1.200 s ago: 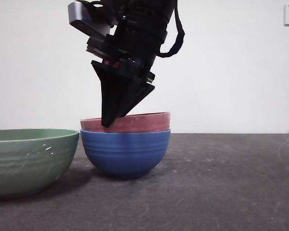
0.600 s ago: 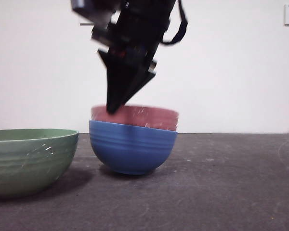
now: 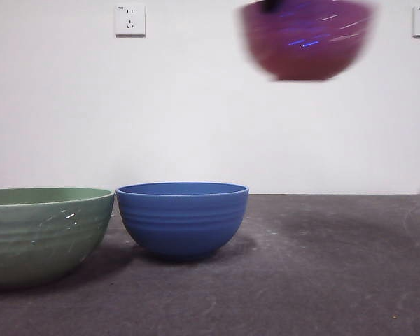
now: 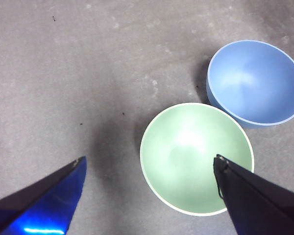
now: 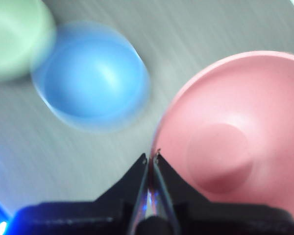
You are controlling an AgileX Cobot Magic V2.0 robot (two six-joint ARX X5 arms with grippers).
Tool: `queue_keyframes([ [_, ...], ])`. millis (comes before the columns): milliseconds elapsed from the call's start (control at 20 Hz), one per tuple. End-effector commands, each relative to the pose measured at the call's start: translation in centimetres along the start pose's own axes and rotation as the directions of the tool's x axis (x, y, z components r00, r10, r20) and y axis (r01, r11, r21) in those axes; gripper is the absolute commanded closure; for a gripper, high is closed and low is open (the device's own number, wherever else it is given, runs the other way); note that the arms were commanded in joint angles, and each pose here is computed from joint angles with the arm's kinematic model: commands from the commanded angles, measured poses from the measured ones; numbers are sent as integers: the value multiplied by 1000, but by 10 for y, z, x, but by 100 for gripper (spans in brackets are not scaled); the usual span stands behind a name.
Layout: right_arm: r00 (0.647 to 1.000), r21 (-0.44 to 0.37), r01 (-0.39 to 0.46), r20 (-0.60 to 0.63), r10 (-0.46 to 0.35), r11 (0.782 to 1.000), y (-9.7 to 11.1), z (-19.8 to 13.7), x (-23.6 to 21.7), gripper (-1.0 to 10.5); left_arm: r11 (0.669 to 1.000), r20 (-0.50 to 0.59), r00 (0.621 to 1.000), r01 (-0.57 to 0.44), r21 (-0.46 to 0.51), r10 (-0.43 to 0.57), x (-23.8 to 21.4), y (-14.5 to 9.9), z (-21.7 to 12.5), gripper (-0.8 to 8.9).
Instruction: Pick up the green bowl on the top,put the green bowl on the left,pick up the red bowl in the middle,put the red bowl on the right
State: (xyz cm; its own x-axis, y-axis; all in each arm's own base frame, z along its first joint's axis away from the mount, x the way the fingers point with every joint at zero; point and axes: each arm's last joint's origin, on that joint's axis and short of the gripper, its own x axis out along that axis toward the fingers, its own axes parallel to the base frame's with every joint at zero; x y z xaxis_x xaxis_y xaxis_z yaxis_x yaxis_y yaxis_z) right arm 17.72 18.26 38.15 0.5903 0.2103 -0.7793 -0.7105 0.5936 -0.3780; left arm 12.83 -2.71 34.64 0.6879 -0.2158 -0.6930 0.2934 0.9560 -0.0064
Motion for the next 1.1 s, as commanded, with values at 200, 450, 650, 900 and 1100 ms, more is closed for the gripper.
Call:
queue_keyframes([
  [200, 998, 207, 16, -63, -3, 978, 16, -58, 11, 964, 1000, 8, 1000, 1, 7, -1, 1, 0, 0, 378],
  [450, 994, 275, -72, -58, 91, 959, 48, -85, 52, 964, 1000, 7, 1000, 4, 5, -4, 1, 0, 0, 379],
  [650, 983, 274, -170, -24, 183, 947, 61, -74, 81, 964, 1000, 7, 1000, 5, 5, -5, 1, 0, 0, 379],
  [900, 961, 255, -238, -80, 266, 937, 75, -67, 117, 963, 1000, 7, 1000, 5, 5, -5, 1, 0, 0, 378],
  [1100, 958, 253, -239, -97, 270, 938, 77, -66, 125, 843, 1000, 5, 1000, 5, 5, -5, 1, 0, 0, 379],
])
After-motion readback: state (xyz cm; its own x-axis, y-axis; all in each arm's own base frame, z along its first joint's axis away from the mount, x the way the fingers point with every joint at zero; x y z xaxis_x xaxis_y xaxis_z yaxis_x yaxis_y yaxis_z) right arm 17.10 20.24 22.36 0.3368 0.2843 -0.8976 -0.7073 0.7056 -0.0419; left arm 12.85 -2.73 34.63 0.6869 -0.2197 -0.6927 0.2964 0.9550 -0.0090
